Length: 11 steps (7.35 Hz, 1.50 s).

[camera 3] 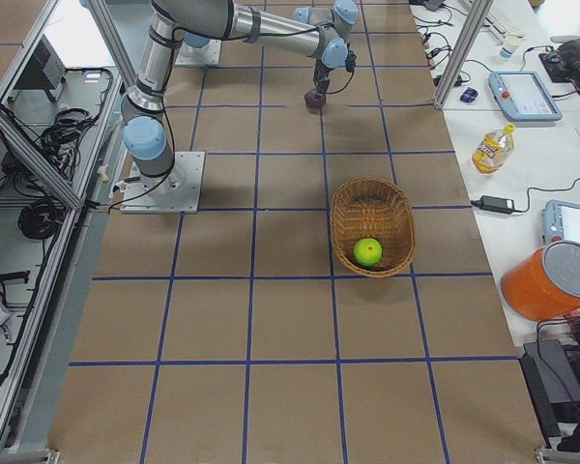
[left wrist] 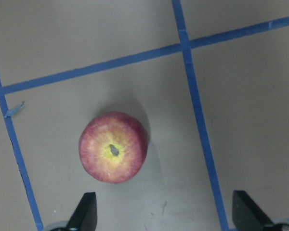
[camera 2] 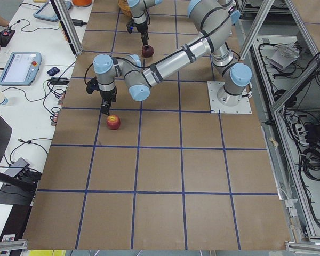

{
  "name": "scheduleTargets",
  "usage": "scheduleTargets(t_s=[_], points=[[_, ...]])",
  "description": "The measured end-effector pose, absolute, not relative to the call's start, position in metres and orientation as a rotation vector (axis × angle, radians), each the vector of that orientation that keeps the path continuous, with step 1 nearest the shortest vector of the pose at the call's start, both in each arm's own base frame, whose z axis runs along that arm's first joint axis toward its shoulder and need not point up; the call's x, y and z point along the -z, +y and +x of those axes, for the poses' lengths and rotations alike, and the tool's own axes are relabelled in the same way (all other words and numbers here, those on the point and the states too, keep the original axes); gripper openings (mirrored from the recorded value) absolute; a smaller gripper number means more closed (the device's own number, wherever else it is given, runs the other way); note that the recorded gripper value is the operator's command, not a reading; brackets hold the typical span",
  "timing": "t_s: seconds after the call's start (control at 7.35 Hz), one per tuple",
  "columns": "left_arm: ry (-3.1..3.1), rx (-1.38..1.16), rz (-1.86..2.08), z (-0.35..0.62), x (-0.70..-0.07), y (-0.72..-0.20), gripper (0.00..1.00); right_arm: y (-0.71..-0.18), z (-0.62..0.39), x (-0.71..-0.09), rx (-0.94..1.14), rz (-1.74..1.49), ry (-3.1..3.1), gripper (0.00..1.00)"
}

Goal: Put all apples into basket
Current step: 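Grasp the dark apple with the right gripper while the left grasps the red apple, then carry the dark apple into the basket while the left lifts the red apple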

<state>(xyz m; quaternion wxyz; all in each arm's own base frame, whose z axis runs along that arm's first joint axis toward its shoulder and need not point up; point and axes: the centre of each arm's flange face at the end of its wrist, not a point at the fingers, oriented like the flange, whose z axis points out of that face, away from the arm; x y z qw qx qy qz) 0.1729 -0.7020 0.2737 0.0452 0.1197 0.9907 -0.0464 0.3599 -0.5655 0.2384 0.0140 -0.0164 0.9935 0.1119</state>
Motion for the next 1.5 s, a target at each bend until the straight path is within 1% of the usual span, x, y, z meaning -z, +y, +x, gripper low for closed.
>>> scheduleTargets(t_s=[0.41,0.54,0.68,0.82,0.95,1.09,1.23,1.36,1.5], points=[[3.039,0.091,0.397,0.182,-0.227,-0.716,1.0,-0.569,0.365,-0.218,-0.368,-0.014,3.069,1.0],[3.041,0.055,0.395,0.187,-0.212,-0.716,1.0,-0.573,0.366,-0.207,-0.351,-0.01,3.066,0.97],[3.027,0.01,0.387,0.195,-0.201,-0.714,1.0,-0.576,0.368,-0.199,-0.338,-0.008,3.064,0.41],[3.009,-0.029,0.382,0.202,-0.192,-0.712,1.0,-0.578,0.368,-0.195,-0.328,-0.005,3.063,0.0],[3.003,-0.053,0.38,0.206,-0.186,-0.71,1.0,-0.579,0.368,-0.193,-0.32,-0.001,3.065,0.0],[3.003,-0.062,0.38,0.207,-0.182,-0.71,0.82,-0.581,0.367,-0.195,-0.31,0.002,3.071,0.0],[3.012,-0.06,0.381,0.207,-0.18,-0.71,0.53,-0.585,0.363,-0.204,-0.285,0.01,3.072,0.0],[3.029,-0.049,0.382,0.206,-0.18,-0.71,0.43,-0.594,0.351,-0.224,-0.245,0.037,3.071,0.0],[3.041,-0.045,0.384,0.204,-0.182,-0.71,0.42,-0.61,0.324,-0.253,-0.211,0.09,3.08,0.0]])
